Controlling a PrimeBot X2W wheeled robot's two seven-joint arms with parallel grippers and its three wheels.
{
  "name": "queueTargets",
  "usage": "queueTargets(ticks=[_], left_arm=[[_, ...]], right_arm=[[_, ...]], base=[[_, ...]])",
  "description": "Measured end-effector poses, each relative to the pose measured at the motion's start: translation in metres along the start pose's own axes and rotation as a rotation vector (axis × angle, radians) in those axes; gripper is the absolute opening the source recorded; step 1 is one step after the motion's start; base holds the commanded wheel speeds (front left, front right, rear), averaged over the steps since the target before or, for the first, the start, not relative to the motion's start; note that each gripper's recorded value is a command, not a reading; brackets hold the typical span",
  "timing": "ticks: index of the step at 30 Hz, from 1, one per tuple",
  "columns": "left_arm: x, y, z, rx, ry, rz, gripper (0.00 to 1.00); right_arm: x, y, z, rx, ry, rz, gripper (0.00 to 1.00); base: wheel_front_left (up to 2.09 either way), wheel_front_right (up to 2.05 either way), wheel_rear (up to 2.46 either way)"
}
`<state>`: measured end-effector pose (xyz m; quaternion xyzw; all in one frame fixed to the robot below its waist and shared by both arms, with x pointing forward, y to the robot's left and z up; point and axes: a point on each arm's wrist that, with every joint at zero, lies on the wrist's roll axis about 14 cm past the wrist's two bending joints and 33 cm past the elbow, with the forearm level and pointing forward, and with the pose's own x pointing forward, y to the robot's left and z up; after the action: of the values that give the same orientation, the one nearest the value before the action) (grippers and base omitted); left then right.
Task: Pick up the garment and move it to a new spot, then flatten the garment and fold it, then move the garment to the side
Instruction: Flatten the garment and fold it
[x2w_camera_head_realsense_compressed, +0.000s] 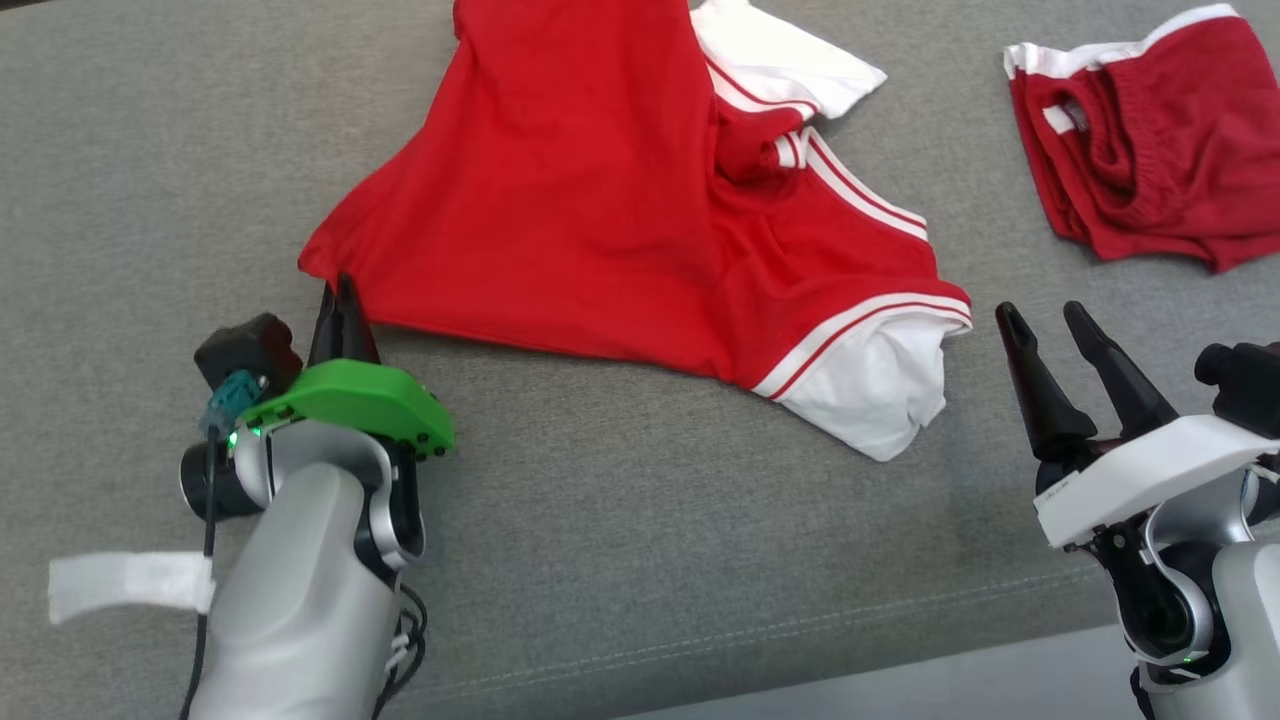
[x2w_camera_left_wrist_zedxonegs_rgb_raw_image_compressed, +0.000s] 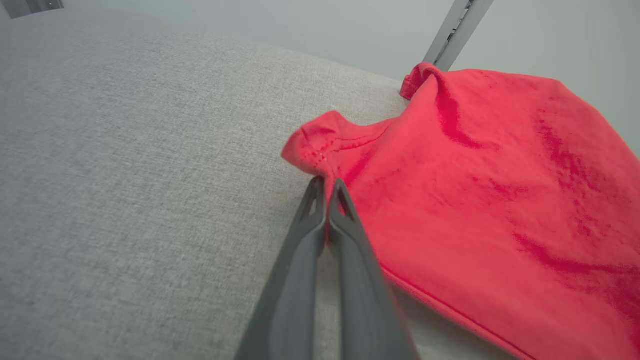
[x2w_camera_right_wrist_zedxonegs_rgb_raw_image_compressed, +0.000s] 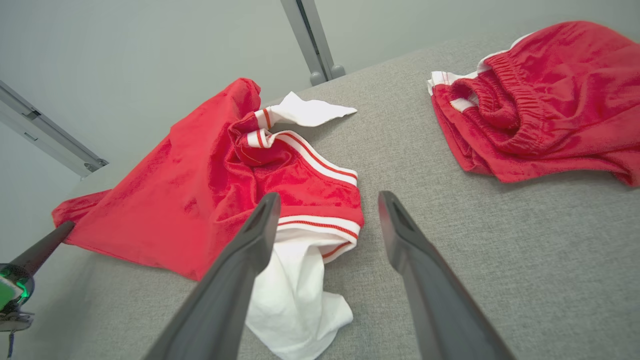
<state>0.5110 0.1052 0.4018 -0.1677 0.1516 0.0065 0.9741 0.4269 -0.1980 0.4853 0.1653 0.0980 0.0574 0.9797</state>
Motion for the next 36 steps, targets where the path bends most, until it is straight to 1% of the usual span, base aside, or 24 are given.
queueTargets(ticks=[7, 12, 17, 21, 22, 23, 24, 25, 28, 32, 36], left_arm=[[-0.053, 0.038, 0.014, -0.006, -0.107, 0.095, 0.0], [-0.078, 0.058, 0.006, -0.01, -0.109, 0.153, 0.0], [-0.083, 0.061, 0.002, -0.017, -0.107, 0.161, 0.0], [-0.085, 0.058, 0.0, -0.02, -0.104, 0.15, 0.0], [-0.085, 0.057, 0.001, -0.022, -0.109, 0.146, 0.3], [-0.085, 0.057, 0.003, -0.024, -0.114, 0.146, 0.5], [-0.085, 0.057, 0.003, -0.026, -0.115, 0.145, 0.73], [-0.086, 0.056, 0.005, -0.027, -0.12, 0.142, 1.0], [-0.088, 0.056, 0.015, -0.031, -0.15, 0.139, 1.0], [-0.094, 0.057, 0.033, -0.027, -0.205, 0.143, 1.0], [-0.103, 0.064, 0.05, -0.022, -0.26, 0.162, 1.0]], right_arm=[[-0.002, 0.007, -0.008, 0.005, 0.034, 0.011, 1.0], [-0.012, -0.003, -0.017, 0.021, 0.063, -0.031, 1.0], [-0.022, -0.019, -0.023, 0.026, 0.08, -0.089, 1.0], [-0.016, -0.018, -0.025, 0.048, 0.085, -0.085, 1.0], [-0.011, -0.015, -0.024, 0.044, 0.084, -0.071, 1.0], [-0.005, -0.012, -0.022, 0.036, 0.09, -0.057, 1.0], [0.001, -0.009, -0.021, 0.037, 0.093, -0.041, 1.0], [0.007, -0.006, -0.021, 0.042, 0.099, -0.028, 1.0], [0.022, -0.006, -0.028, 0.023, 0.156, -0.008, 1.0], [0.038, -0.011, -0.046, 0.029, 0.248, -0.01, 1.0], [0.052, -0.013, -0.061, 0.007, 0.32, -0.004, 1.0]], base=[[0.0, 0.0, 0.0], [0.0, 0.0, 0.0], [0.0, 0.0, 0.0], [0.0, 0.0, 0.0], [0.0, 0.0, 0.0], [0.0, 0.0, 0.0], [0.0, 0.0, 0.0], [0.0, 0.0, 0.0], [0.0, 0.0, 0.0], [0.0, 0.0, 0.0], [0.0, 0.0, 0.0]])
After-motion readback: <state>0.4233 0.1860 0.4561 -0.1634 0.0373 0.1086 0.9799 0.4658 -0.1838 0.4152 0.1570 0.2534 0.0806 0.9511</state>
